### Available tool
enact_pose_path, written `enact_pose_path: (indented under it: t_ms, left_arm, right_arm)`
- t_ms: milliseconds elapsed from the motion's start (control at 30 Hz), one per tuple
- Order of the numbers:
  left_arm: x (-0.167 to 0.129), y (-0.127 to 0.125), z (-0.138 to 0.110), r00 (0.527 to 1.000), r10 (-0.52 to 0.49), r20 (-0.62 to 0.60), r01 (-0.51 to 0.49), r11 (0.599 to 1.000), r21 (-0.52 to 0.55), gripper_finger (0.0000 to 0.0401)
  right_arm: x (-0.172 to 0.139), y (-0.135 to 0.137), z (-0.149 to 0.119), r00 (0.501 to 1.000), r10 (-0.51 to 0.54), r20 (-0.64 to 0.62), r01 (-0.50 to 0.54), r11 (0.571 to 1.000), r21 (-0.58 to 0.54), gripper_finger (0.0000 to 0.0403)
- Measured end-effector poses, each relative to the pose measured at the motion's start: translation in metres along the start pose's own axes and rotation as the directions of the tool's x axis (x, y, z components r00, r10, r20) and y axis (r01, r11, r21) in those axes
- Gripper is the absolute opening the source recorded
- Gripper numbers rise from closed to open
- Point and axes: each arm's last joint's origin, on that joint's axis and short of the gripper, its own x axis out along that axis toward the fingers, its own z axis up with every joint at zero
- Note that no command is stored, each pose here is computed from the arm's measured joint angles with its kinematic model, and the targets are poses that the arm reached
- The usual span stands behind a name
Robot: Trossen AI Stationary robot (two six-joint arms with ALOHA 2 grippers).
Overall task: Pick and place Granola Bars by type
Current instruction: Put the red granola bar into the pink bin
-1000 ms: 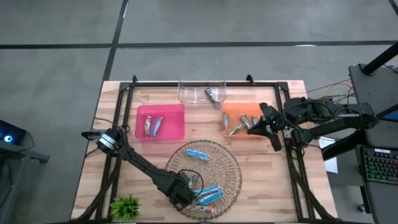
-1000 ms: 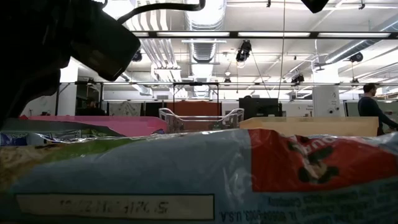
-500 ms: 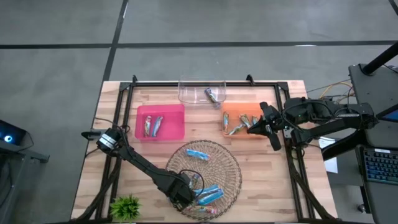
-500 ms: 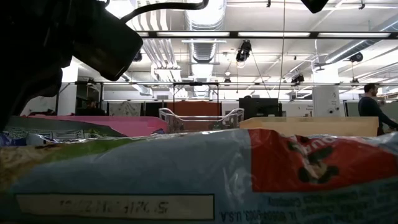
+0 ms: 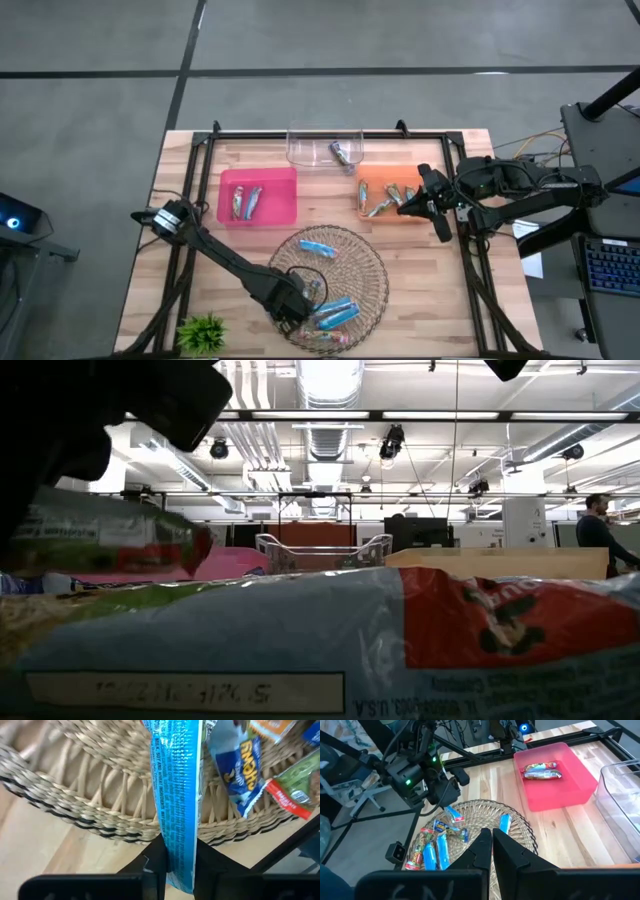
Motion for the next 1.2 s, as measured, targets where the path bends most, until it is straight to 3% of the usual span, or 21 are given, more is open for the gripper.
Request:
enact_pose_path:
  t_ms: [300, 533, 867, 1200]
  left_arm:
    - [-0.013, 0.009, 0.007, 1.0, 0.016, 0.007, -0.017, 0.999, 0.03, 0.0046]
    - [-0.033, 0.036, 0.024, 0.992, 0.125, -0.004, -0.125, 0.992, 0.034, 0.0046]
    - [-0.081, 0.077, 0.057, 0.978, 0.148, 0.146, -0.151, 0.989, 0.003, 0.0046]
    - [-0.118, 0.107, 0.071, 0.961, 0.127, 0.247, -0.118, 0.992, -0.052, 0.0046]
  right_arm:
    - [0.0, 0.0, 0.0, 1.0, 0.0, 0.0, 0.0, 1.0, 0.0, 0.0008]
    - [0.0, 0.0, 0.0, 1.0, 0.0, 0.0, 0.0, 1.0, -0.003, 0.0008]
    - [0.0, 0.0, 0.0, 1.0, 0.0, 0.001, 0.0, 1.0, -0.003, 0.0008]
    - [0.0, 0.0, 0.0, 1.0, 0.001, 0.0, -0.001, 1.0, -0.004, 0.0008]
